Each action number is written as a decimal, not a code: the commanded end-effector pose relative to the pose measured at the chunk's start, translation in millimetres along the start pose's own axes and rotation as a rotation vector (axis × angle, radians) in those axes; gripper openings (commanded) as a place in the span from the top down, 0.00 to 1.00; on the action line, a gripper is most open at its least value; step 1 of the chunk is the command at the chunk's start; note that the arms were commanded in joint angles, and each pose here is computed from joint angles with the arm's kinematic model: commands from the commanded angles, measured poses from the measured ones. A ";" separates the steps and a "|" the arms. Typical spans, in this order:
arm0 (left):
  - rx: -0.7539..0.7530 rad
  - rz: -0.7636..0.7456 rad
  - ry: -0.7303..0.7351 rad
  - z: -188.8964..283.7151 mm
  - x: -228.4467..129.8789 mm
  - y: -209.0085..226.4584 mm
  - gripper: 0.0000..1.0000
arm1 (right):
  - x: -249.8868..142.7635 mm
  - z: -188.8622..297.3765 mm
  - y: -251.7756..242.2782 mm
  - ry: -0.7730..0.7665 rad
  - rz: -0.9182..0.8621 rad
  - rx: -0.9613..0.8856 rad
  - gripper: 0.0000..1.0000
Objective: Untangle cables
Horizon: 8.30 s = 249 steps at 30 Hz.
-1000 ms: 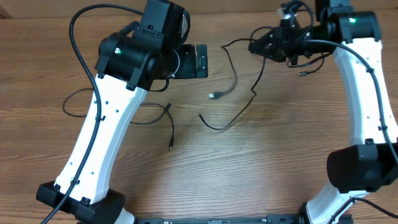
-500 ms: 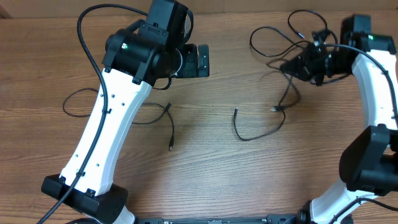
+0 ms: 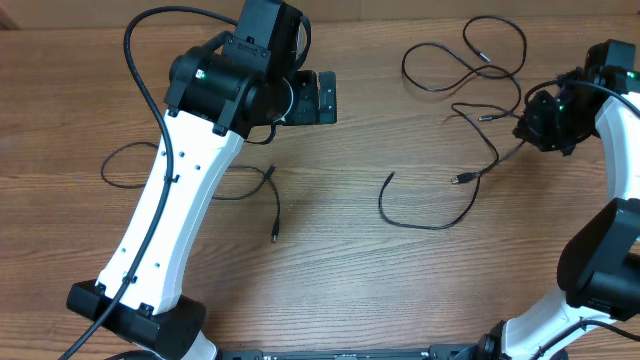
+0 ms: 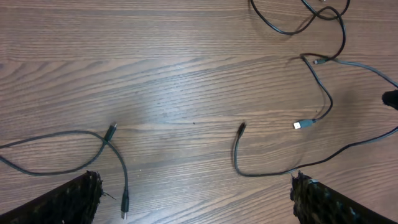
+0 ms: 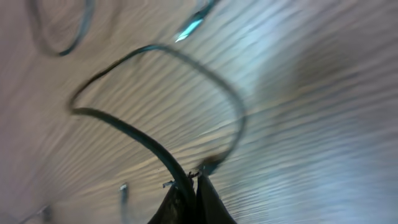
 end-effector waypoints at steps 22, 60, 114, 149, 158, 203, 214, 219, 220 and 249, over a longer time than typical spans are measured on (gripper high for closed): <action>0.008 0.007 0.003 0.0 0.9 1.2 0.00 | 6.3 -6.7 -64.2 -0.152 -0.206 -0.323 0.49; 0.011 0.008 0.013 0.0 -1.5 1.8 0.01 | -10.5 73.6 59.7 -0.063 0.041 0.302 0.00; 0.011 0.008 0.013 0.0 -1.5 1.8 0.00 | -241.5 -125.2 48.5 0.255 0.573 -0.134 0.65; 0.010 0.007 0.011 0.0 -0.9 1.7 0.00 | -130.9 21.9 167.3 -0.148 0.222 0.038 0.96; 0.010 0.007 0.008 0.0 -0.2 1.7 0.00 | -57.6 13.8 92.2 -0.230 -0.004 -0.115 0.96; 0.011 0.007 0.010 0.0 -0.6 1.7 0.00 | -73.5 -33.8 147.1 -0.196 -0.037 0.106 0.45; 0.012 0.008 0.016 0.0 -2.1 2.0 0.00 | -75.8 -35.3 143.2 -0.189 0.039 0.081 0.21; 0.011 0.007 0.021 0.0 -3.4 1.4 0.00 | -77.6 -35.8 140.8 -0.181 0.054 0.070 0.18; 0.011 0.007 0.025 0.0 -4.4 1.5 0.01 | -78.4 -36.0 140.0 -0.178 0.054 0.066 0.16; 0.260 0.357 0.085 26.4 -23.2 133.6 0.01 | -197.4 -41.6 176.5 0.183 0.404 0.191 0.00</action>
Point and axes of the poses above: each gripper's point midway between its finger pads, its own z axis back along the fingers, its own y axis along the line the jaws close on, x = y × z, the point moved 1 cm from there along z, back along the fingers, and after that the axes turned 12 degrees about -z, right-handed, at the moved point
